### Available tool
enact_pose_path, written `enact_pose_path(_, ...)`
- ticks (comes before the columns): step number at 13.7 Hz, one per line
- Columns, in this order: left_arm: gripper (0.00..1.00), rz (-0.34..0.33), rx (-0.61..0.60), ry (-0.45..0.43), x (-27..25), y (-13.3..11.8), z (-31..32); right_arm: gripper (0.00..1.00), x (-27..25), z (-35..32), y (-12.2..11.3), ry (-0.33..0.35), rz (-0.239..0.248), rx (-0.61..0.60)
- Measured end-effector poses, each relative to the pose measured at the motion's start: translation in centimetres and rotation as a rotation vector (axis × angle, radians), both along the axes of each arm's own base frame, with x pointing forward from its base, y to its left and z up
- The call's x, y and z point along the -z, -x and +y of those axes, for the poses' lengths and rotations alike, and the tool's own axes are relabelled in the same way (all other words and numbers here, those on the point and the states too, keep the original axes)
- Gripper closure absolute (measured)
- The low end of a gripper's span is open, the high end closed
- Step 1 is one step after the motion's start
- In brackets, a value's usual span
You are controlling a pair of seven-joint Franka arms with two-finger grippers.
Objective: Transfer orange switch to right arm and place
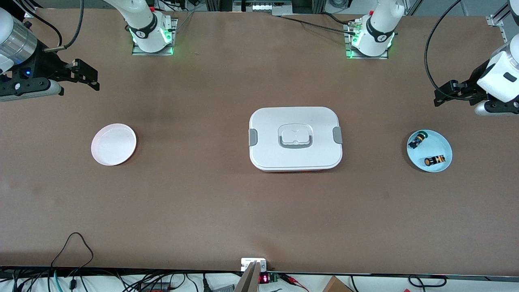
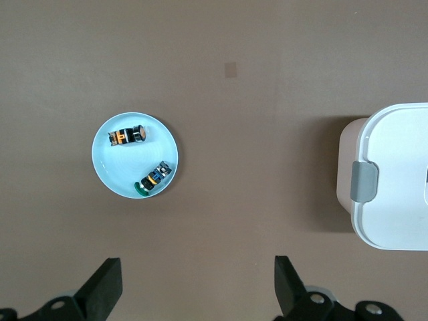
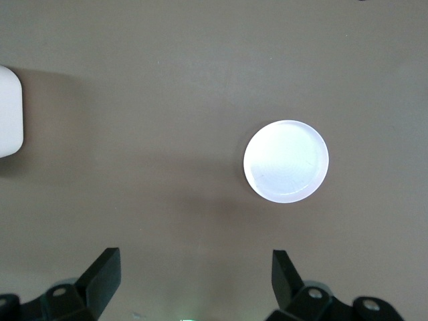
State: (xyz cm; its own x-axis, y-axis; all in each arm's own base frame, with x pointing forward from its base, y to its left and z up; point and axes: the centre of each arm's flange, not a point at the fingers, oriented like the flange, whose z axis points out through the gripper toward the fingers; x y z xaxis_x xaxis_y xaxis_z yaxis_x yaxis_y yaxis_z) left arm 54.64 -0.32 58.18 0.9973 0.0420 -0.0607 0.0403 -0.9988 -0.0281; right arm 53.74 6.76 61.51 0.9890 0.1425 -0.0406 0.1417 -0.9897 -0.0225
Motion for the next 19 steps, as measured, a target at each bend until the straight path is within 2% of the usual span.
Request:
enact_pose_path(8,0.00,0.014,-0.001,0.000,0.2,0.0,0.0,0.00,0.1,0.0,0.0,0.000,0.001,0.000)
enact_pose_path(13,0.00,0.073,-0.004,-0.001,0.7,0.5,0.1,0.00,0.1,0.0,0.0,0.000,0.000,0.000)
enact_pose_path(17,0.00,0.075,-0.015,-0.003,1.3,-1.2,0.6,0.00,0.1,0.0,-0.1,0.000,0.000,0.000)
enact_pose_path(19,0.00,0.099,-0.044,-0.003,2.9,-2.6,2.2,0.00,0.1,0.0,-0.1,0.000,0.000,0.000)
